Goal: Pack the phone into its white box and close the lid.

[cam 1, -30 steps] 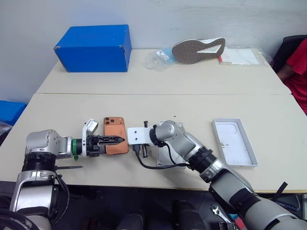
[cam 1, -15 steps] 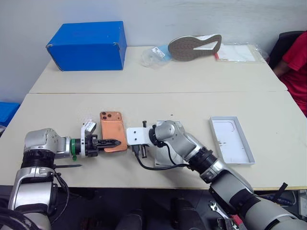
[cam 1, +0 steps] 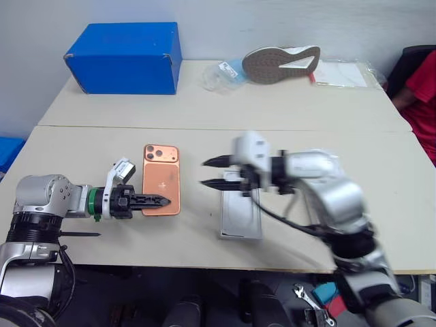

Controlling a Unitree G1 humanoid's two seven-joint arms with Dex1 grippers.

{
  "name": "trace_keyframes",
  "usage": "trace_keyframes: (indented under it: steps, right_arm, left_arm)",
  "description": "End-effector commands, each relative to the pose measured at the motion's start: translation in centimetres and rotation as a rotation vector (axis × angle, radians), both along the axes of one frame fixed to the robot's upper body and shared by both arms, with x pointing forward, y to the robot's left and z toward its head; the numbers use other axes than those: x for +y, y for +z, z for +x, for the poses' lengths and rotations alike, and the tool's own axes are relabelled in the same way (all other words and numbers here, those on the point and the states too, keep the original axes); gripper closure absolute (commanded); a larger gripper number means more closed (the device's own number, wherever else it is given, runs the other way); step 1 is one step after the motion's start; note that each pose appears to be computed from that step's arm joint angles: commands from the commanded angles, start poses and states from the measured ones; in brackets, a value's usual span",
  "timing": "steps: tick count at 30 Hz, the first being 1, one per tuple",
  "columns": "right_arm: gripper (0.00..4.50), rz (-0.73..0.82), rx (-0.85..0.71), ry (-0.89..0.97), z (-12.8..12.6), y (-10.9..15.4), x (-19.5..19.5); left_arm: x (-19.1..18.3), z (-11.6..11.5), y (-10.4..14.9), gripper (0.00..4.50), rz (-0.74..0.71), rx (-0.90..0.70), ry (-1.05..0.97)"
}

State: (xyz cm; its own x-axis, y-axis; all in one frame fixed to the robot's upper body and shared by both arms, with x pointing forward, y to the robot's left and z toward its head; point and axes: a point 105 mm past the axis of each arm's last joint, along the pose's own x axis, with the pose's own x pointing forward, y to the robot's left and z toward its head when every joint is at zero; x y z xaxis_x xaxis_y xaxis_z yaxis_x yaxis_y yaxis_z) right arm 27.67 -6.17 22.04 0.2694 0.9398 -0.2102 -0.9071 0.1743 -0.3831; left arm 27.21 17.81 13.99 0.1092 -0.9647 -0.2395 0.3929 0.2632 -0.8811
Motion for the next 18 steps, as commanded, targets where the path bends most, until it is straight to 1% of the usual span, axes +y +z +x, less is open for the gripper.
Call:
trace_keyframes:
  steps: [1,4,6,8,10,13,18]
  right_arm:
    - [1.10,-0.017,-0.009,-0.006,-3.1,0.7,-3.2]
    - [0.05,-0.075,0.016,-0.079,-5.0,-0.2,-6.2]
    - [0.00,-0.095,0.029,-0.121,-5.9,-0.4,-7.3]
    - [0.00,-0.097,0.044,-0.169,-6.6,-0.5,-8.2]
    - [0.00,-0.091,0.054,-0.195,-7.0,-0.6,-8.5]
    - [0.00,-0.090,0.055,-0.236,-7.3,-0.6,-9.0]
    - [0.00,-0.092,0.048,-0.262,-7.8,-0.3,-9.3]
  left_arm:
    - [-2.0,-1.9,0.8,4.39,-0.070,-0.002,-0.115]
    - [-3.3,-3.3,0.5,4.39,-0.105,0.012,-0.178]
    - [-4.0,-3.9,0.3,4.39,-0.116,0.014,-0.200]
    - [-5.0,-4.0,0.1,4.39,-0.139,-0.004,-0.203]
    - [-5.9,-3.9,-0.1,4.39,-0.143,-0.012,-0.197]
    - [-8.5,-2.7,-0.8,4.39,-0.141,-0.022,-0.169]
    - [-13.1,-2.6,-2.6,4.39,-0.052,0.001,-0.206]
